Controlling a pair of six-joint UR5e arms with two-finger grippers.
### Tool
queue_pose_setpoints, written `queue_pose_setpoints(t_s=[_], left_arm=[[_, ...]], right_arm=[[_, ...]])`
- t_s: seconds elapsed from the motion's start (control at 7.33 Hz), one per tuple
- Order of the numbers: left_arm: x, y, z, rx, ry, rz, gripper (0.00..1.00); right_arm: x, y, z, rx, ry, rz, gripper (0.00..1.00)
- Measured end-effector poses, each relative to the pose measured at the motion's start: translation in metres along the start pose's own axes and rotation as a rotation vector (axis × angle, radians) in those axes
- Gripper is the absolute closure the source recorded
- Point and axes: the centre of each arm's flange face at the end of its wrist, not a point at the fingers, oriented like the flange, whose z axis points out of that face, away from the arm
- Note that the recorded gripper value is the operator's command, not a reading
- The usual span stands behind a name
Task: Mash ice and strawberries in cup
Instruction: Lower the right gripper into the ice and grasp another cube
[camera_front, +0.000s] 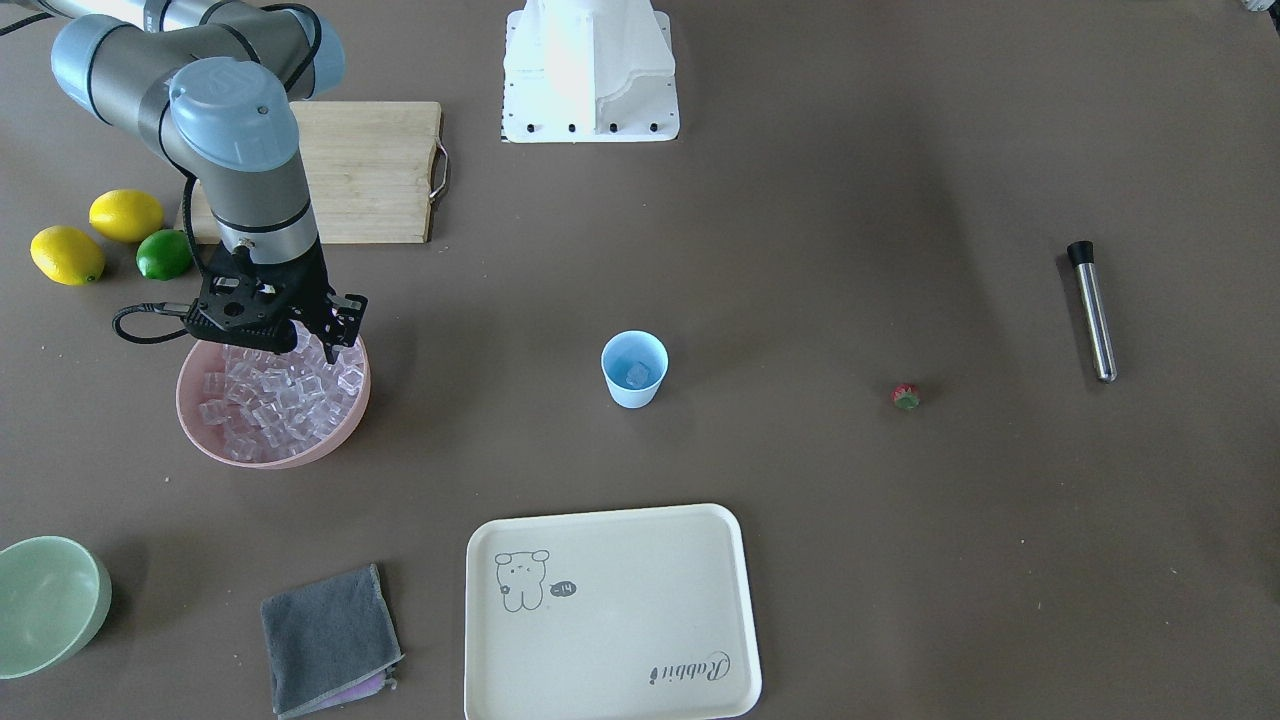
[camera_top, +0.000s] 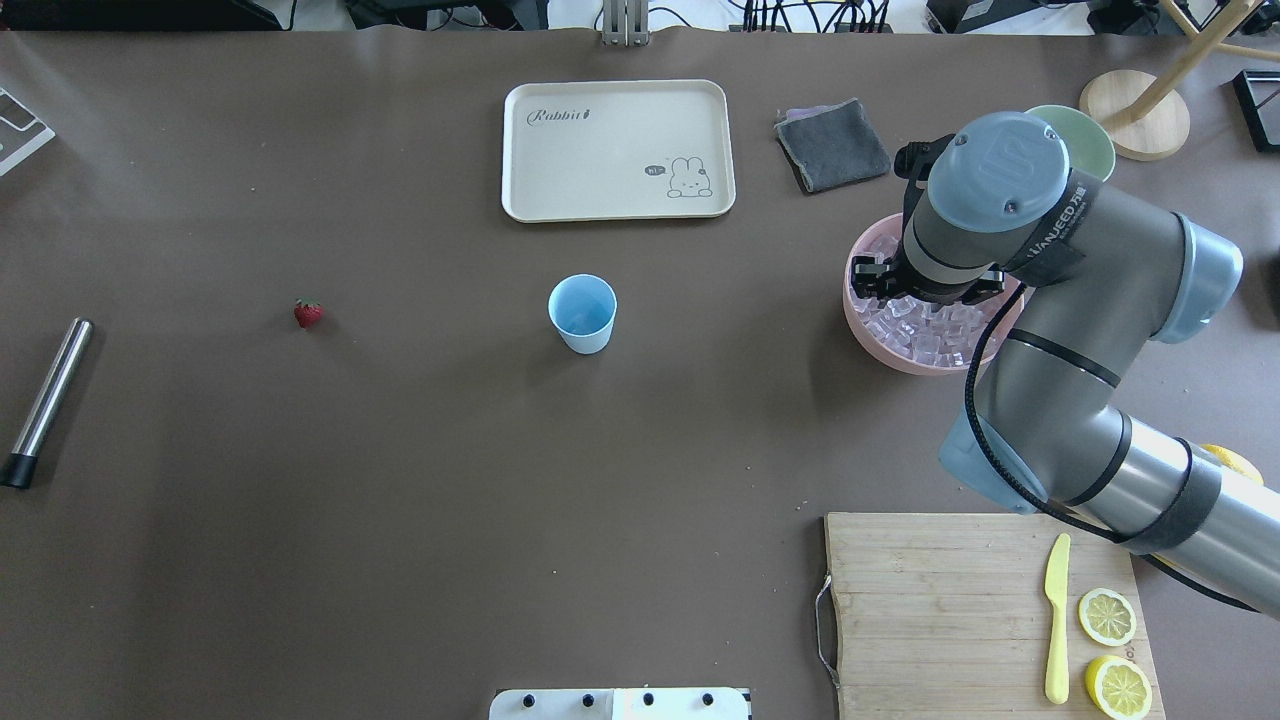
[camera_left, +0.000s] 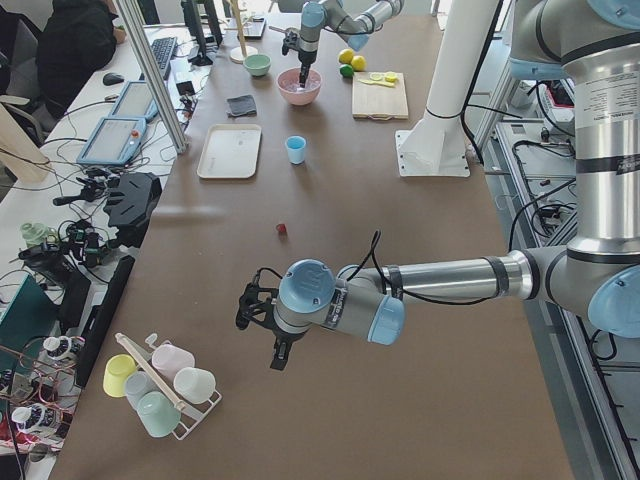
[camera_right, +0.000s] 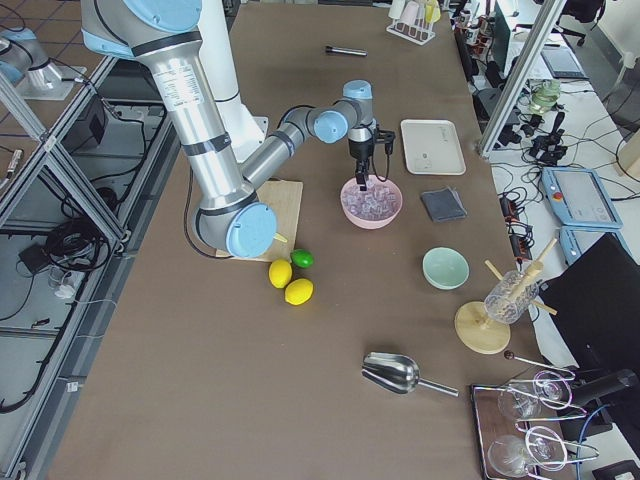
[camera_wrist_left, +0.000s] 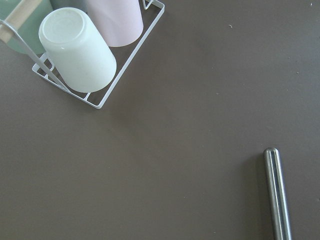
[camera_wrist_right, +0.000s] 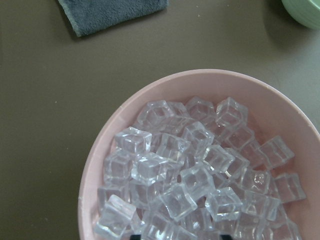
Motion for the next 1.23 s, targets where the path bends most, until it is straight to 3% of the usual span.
queue_pose_setpoints(t_s=[0.14,0.55,1.23], left_arm=[[0.001,-0.001,0.0,0.001,0.0,0.001,0.02],[0.002,-0.005,-0.002,0.006,0.0,0.004,0.02],[0.004,-0.011,-0.003,0.011,0.0,0.011,0.02]], right_arm=[[0.006,0.002,0.006,0.004,0.02,-0.002,0.48],[0.016,0.011,0.022,0.013,0.062,-0.002,0.47],[0.011,0.023,0.03,0.011,0.073,-0.015,0.55]])
